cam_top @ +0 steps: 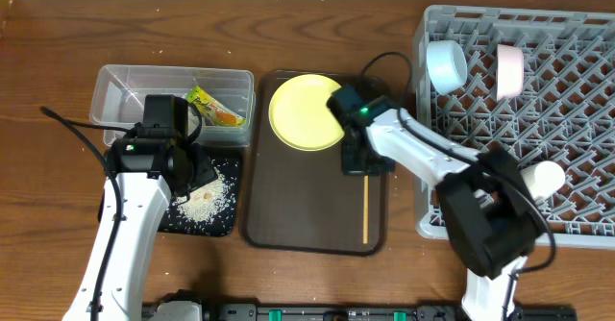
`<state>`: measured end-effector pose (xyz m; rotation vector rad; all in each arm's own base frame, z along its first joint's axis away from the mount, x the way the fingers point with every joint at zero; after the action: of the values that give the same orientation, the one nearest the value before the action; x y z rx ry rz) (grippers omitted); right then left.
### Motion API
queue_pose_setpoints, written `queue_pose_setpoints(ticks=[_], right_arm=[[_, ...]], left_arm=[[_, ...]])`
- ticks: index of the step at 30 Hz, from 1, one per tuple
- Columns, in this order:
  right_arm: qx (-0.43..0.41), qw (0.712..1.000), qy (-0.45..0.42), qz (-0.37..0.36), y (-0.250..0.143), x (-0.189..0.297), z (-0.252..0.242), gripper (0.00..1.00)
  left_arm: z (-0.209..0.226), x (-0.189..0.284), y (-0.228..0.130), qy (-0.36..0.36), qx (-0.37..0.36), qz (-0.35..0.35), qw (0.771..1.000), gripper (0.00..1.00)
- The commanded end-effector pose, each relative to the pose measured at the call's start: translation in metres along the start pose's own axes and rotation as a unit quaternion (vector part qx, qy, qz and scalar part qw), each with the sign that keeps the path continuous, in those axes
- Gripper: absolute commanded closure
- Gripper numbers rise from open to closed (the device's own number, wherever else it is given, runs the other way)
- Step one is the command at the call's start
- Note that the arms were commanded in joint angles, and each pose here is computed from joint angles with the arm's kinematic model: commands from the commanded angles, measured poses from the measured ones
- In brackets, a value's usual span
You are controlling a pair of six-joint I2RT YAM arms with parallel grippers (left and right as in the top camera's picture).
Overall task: Sort waste into correct bins and load items into the dishwasher rack
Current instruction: 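Carry the second chopstick to the rack and release it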
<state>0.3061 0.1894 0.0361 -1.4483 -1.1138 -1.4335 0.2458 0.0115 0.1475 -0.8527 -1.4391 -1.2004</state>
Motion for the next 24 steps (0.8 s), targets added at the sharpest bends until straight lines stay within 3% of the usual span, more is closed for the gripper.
queue_pose_setpoints(ticks=[1, 5, 11, 24], right_arm=[[0.049, 0.996, 0.050, -0.058, 0.019, 0.054, -0.009, 0.99], [0.092, 0.985, 0.092, -0.112, 0.033, 0.107, -0.029, 0.99], [0.086, 0.974, 0.110, -0.178, 0.060, 0.157, -0.088, 0.99], [0.071, 0.984, 0.087, -0.139, 0.088, 0.129, -0.134, 0.98]], left_arm=[[0.002, 0.003, 0.002, 0.002, 0.010, -0.005, 1.000, 0.41], [0.002, 0.003, 0.002, 0.002, 0.010, -0.005, 1.000, 0.41], [0.002, 0.003, 0.002, 0.001, 0.010, -0.005, 1.000, 0.41], [0.001, 0.003, 0.002, 0.000, 0.010, -0.005, 1.000, 0.40]])
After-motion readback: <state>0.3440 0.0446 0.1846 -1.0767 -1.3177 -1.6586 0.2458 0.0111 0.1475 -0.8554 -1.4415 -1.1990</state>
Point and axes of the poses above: each gripper's point midway between its finger pads, its own x axis back along the fingers, its own z axis along the line the jaws close on, y = z × x, the point moved 3 cm from there along x, back along the fingers, and after that the axes turned 15 degrees about -x, right-handed, at the moved point
